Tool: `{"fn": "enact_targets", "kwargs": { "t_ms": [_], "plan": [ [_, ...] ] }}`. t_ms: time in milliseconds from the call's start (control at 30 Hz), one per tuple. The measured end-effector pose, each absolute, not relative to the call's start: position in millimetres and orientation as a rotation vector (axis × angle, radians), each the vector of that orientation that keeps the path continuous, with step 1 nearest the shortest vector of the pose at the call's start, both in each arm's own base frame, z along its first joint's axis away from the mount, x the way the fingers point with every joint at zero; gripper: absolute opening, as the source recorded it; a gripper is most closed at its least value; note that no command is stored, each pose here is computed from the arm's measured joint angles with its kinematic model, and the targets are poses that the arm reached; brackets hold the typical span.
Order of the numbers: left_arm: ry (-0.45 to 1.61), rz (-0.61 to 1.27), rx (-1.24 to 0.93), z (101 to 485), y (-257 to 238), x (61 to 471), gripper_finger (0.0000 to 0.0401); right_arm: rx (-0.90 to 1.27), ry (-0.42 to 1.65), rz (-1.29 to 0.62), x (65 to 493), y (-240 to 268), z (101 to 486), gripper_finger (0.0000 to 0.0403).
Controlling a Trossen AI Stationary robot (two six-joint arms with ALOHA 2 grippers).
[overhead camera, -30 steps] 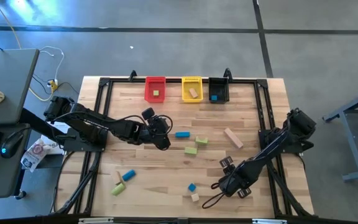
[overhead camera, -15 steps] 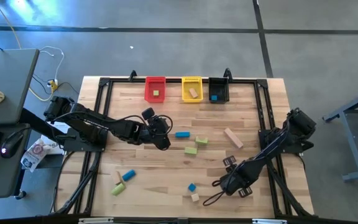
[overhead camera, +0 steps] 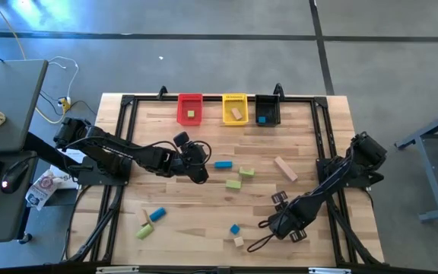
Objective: Sort & place blocks by color
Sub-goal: Put the blue block into the black bin
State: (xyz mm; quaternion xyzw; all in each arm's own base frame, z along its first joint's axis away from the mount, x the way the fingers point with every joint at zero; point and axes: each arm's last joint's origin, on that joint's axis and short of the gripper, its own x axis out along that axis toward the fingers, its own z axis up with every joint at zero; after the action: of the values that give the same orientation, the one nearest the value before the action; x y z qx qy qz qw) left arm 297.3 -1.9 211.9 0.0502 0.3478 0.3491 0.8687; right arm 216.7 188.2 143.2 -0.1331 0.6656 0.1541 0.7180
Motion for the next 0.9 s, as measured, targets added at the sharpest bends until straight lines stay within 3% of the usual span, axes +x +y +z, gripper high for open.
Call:
{"fn": "enact_targets", "kwargs": {
  "t_ms": [433, 900],
  "plan": [
    [0.735, 0.722, 0.122, 212, -2, 297, 0.0168, -0.227, 1.534, 0.247, 216, 187, 140, 0.0117],
    [0.751, 0.721, 0.139, 212, 2, 297, 0.0168, -0.241, 1.438, -0.127, 228, 176, 155, 0.0113]
  ]
}}
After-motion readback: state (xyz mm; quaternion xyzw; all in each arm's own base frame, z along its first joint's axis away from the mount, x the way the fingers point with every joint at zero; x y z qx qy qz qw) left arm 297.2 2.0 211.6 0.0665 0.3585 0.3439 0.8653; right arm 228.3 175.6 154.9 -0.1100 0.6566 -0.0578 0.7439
